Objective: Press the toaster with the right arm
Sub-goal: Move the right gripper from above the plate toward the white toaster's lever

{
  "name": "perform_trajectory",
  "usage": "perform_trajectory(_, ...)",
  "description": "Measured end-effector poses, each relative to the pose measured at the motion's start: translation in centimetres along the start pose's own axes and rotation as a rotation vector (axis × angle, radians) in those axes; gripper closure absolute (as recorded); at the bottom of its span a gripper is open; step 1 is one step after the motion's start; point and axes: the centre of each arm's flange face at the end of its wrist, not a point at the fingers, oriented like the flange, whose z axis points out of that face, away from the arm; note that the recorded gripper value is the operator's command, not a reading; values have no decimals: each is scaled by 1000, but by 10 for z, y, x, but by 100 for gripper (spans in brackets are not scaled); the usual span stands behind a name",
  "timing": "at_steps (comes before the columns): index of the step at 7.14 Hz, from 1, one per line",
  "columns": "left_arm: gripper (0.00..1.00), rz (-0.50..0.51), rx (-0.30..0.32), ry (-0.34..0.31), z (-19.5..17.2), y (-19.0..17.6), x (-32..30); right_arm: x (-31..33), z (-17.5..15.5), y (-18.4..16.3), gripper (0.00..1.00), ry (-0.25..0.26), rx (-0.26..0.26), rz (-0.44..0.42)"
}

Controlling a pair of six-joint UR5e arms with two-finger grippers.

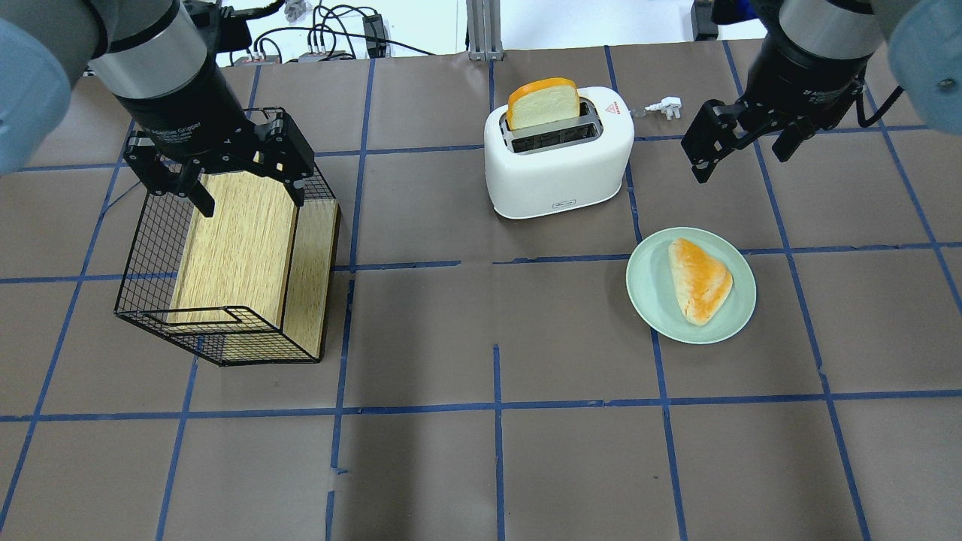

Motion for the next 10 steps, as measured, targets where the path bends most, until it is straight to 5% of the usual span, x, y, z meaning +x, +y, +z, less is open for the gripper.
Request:
perform_trajectory(4,0,0,0,0,0,0,0,0,1,0,2,2,2,1)
perform_trajectory(6,0,0,0,0,0,0,0,2,-1,-6,87,8,37,-1)
perform_trajectory(8,0,0,0,0,0,0,0,15,1,-15,94,-14,67,19)
perform_trajectory(10,0,0,0,0,0,0,0,49,3,-45,93,-154,128,47)
